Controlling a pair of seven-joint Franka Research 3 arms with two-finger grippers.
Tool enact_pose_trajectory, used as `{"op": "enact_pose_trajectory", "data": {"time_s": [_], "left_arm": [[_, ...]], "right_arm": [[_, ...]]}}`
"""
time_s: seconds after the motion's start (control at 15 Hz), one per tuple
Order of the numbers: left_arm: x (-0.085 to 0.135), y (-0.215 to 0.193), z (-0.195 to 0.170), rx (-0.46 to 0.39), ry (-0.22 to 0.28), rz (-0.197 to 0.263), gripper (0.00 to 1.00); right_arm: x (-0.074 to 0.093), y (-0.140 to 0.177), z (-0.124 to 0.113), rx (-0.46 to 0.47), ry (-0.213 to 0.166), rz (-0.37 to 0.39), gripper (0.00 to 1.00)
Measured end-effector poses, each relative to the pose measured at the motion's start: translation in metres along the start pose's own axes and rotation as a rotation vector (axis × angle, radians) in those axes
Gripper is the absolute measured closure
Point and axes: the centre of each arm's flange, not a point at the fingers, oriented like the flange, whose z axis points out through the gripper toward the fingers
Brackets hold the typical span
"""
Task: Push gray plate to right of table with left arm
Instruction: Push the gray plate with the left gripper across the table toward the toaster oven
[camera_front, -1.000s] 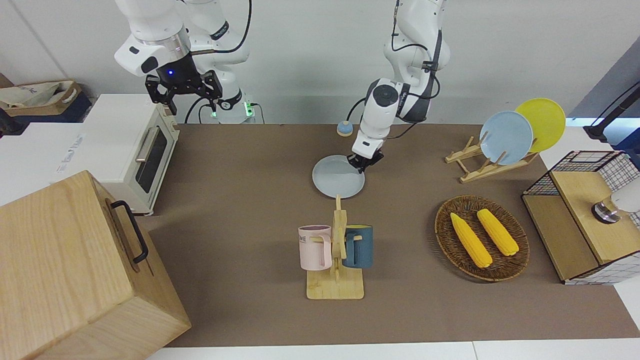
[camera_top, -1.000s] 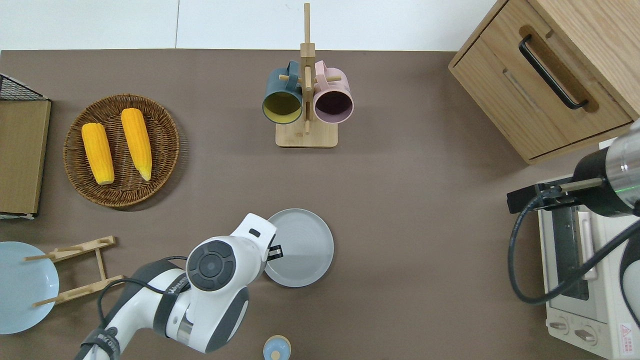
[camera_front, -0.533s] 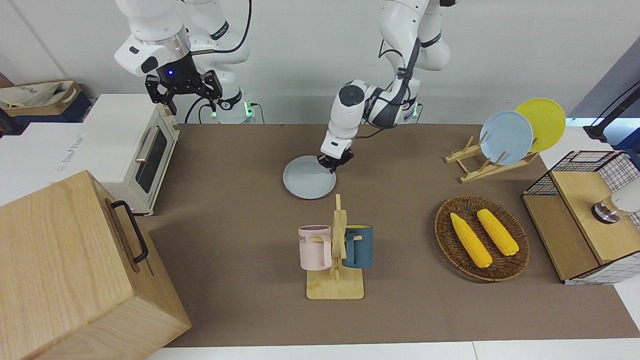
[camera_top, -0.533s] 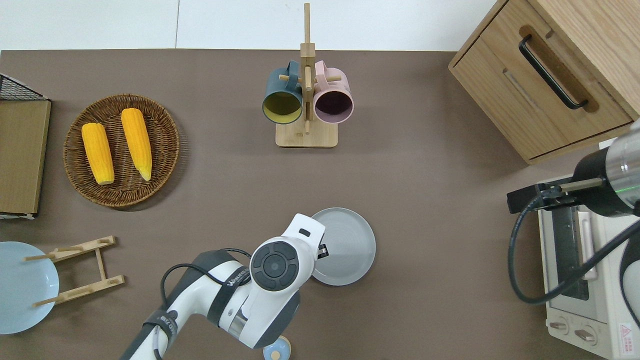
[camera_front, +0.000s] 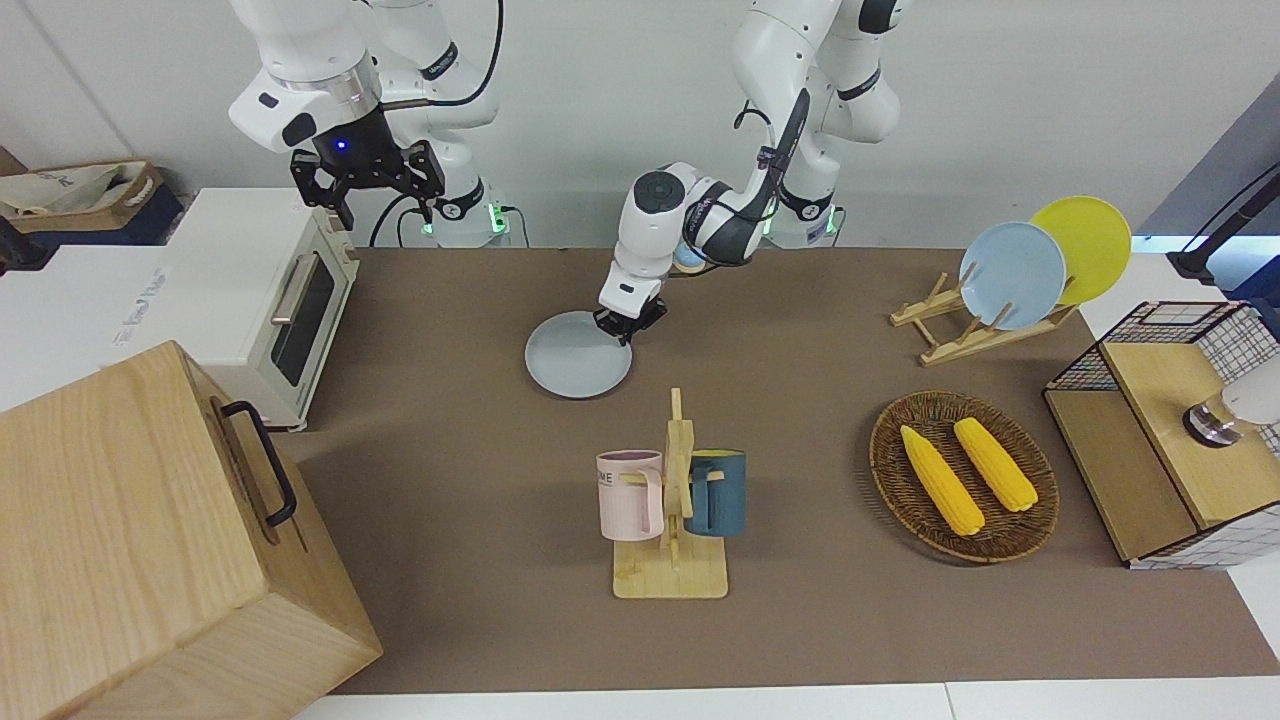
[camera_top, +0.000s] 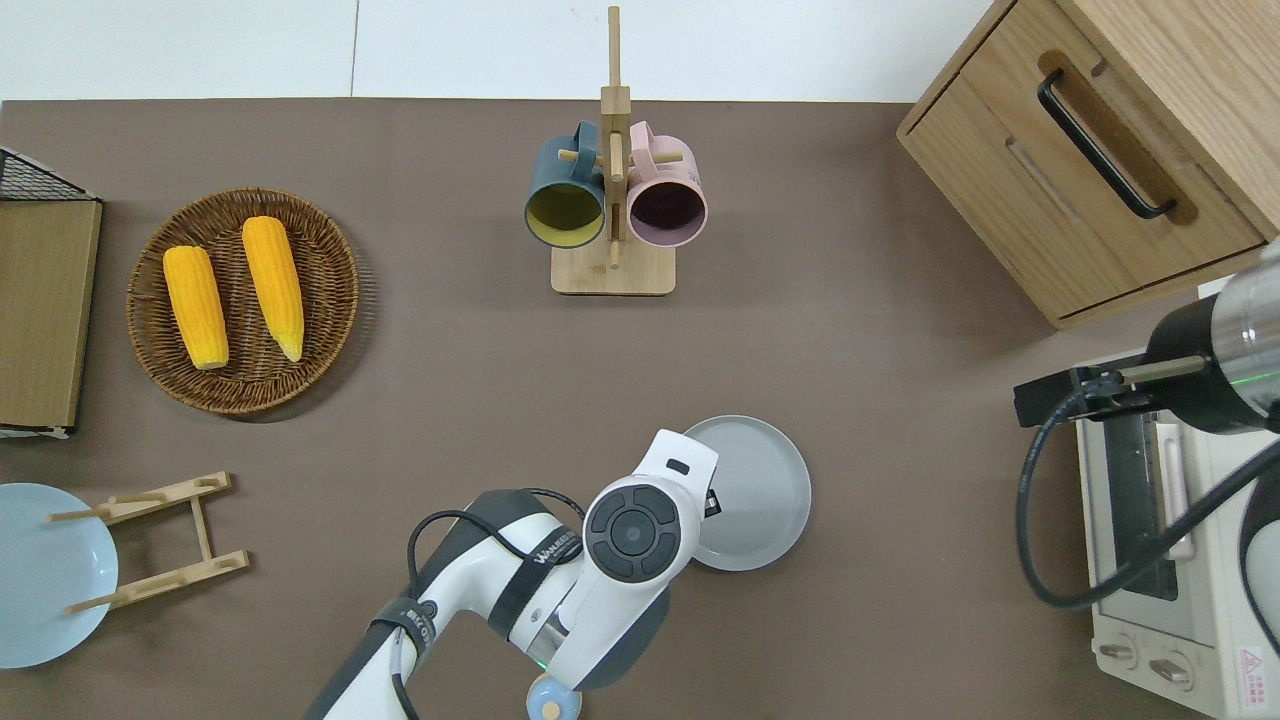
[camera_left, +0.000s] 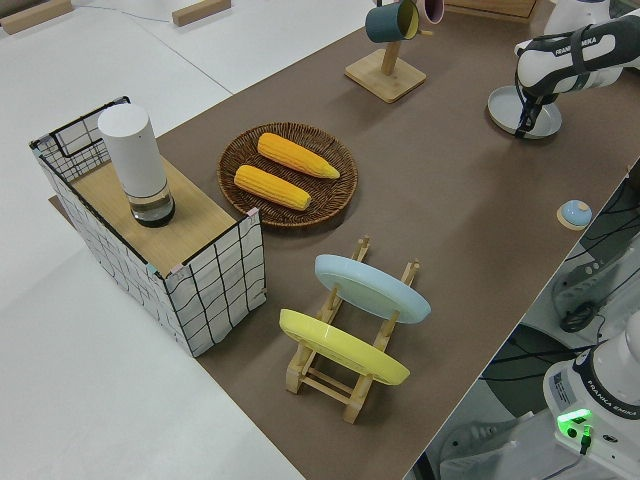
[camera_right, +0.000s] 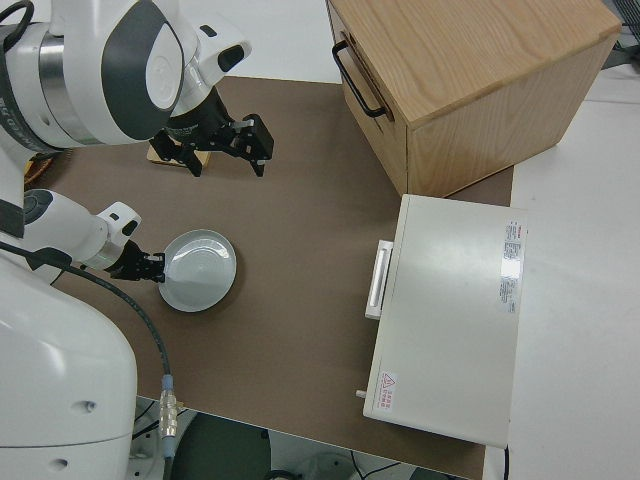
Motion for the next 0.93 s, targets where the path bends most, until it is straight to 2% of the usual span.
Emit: {"op": "enact_pose_trajectory", "data": {"time_s": [0.4, 0.47, 0.53, 0.73, 0.93], "left_arm": [[-0.003, 0.007, 0.001, -0.004, -0.003, 0.003, 0.97], [-0.003, 0.007, 0.001, -0.002, -0.004, 0.003, 0.95], [-0.004, 0.006, 0.005, 0.008, -0.012, 0.005, 0.89], [-0.005, 0.004, 0.009, 0.043, -0.035, 0.028, 0.59], [0.007, -0.004, -0.007, 0.077, -0.053, 0.051, 0.30]], "right_arm": [[0.000, 0.000, 0.000, 0.000, 0.000, 0.000, 0.01], [0.000, 0.000, 0.000, 0.000, 0.000, 0.000, 0.01], [0.000, 0.000, 0.000, 0.000, 0.000, 0.000, 0.01], [0.000, 0.000, 0.000, 0.000, 0.000, 0.000, 0.01], [0.000, 0.000, 0.000, 0.000, 0.000, 0.000, 0.01]]}}
